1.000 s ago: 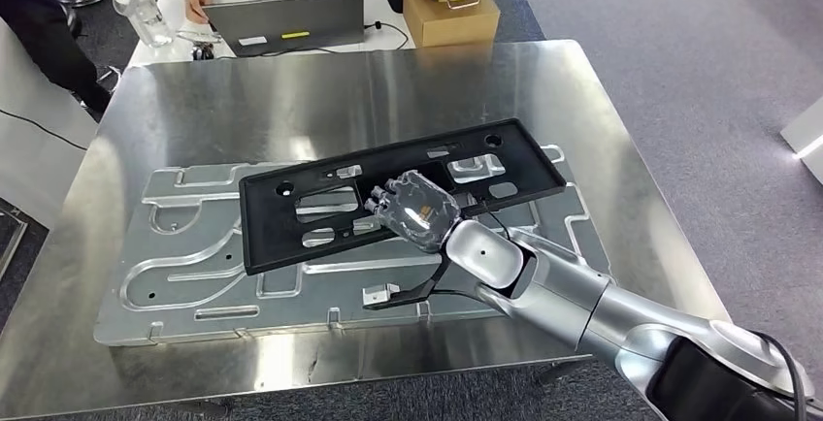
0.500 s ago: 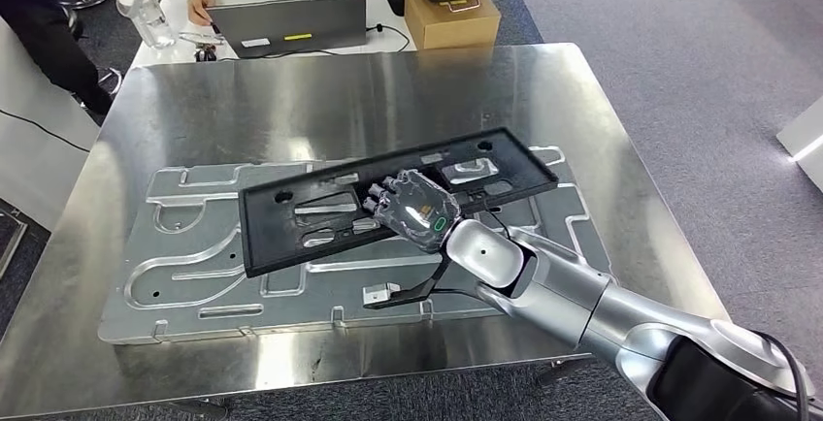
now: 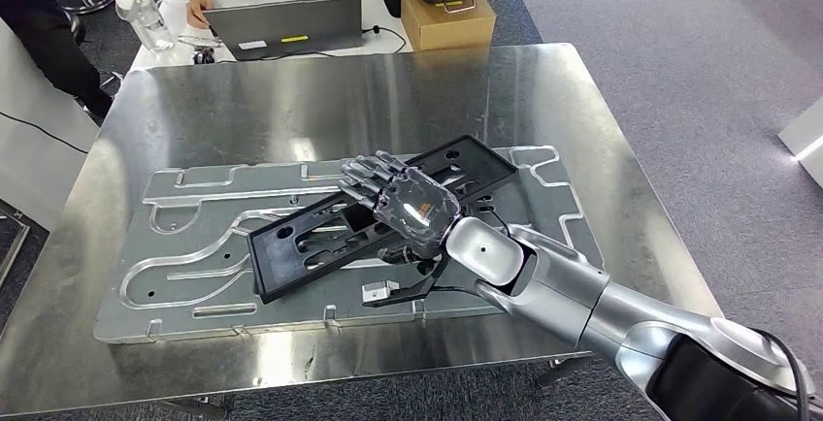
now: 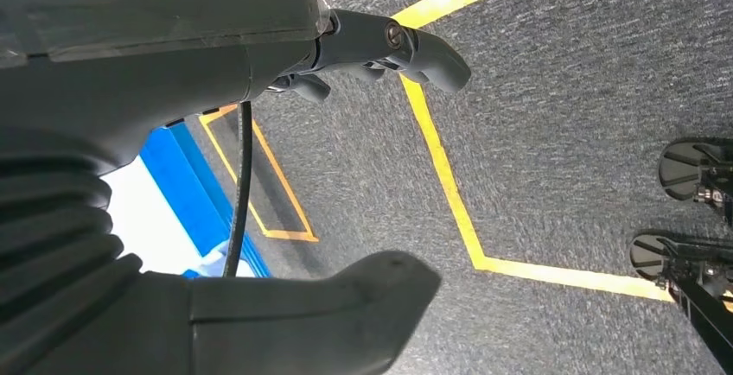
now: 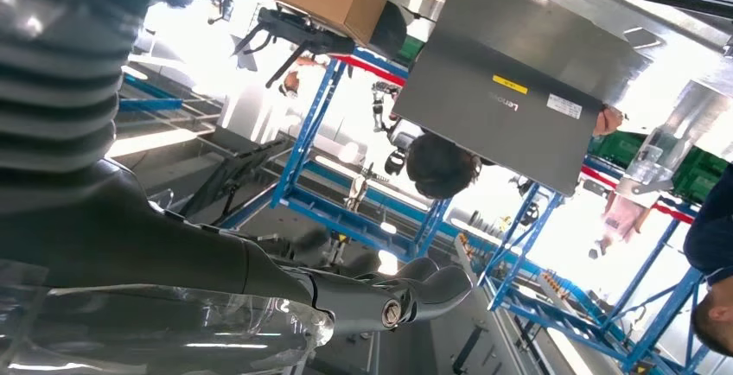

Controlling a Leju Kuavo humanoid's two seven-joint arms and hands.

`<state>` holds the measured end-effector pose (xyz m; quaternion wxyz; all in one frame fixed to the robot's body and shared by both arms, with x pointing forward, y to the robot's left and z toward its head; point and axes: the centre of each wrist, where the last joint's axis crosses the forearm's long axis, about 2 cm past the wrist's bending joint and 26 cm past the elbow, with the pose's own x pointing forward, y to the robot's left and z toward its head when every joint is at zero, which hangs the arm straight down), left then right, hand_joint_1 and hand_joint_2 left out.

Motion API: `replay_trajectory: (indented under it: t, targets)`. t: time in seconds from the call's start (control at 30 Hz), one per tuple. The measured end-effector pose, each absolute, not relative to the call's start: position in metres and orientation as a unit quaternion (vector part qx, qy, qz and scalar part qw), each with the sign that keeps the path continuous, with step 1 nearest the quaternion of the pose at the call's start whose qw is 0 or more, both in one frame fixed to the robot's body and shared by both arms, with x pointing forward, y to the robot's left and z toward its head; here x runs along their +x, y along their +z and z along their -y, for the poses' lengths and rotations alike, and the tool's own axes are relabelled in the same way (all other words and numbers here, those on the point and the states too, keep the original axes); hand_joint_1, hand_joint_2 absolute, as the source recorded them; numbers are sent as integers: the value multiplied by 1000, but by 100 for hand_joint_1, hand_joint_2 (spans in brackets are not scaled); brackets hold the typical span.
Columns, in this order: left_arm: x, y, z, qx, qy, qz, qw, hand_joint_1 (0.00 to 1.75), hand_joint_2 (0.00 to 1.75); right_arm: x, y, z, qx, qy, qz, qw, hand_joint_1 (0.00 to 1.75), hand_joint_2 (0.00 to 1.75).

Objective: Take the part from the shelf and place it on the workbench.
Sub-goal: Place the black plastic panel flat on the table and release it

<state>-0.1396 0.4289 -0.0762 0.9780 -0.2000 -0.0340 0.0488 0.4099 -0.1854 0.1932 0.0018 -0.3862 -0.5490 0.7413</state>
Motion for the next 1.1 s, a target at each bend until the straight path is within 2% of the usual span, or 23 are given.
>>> replay_trajectory:
  t: [1.1]
  targets:
    - [-141, -76, -429, -201, 55, 35, 977, 0, 0, 413, 202, 183, -388, 739, 552, -2, 0, 0]
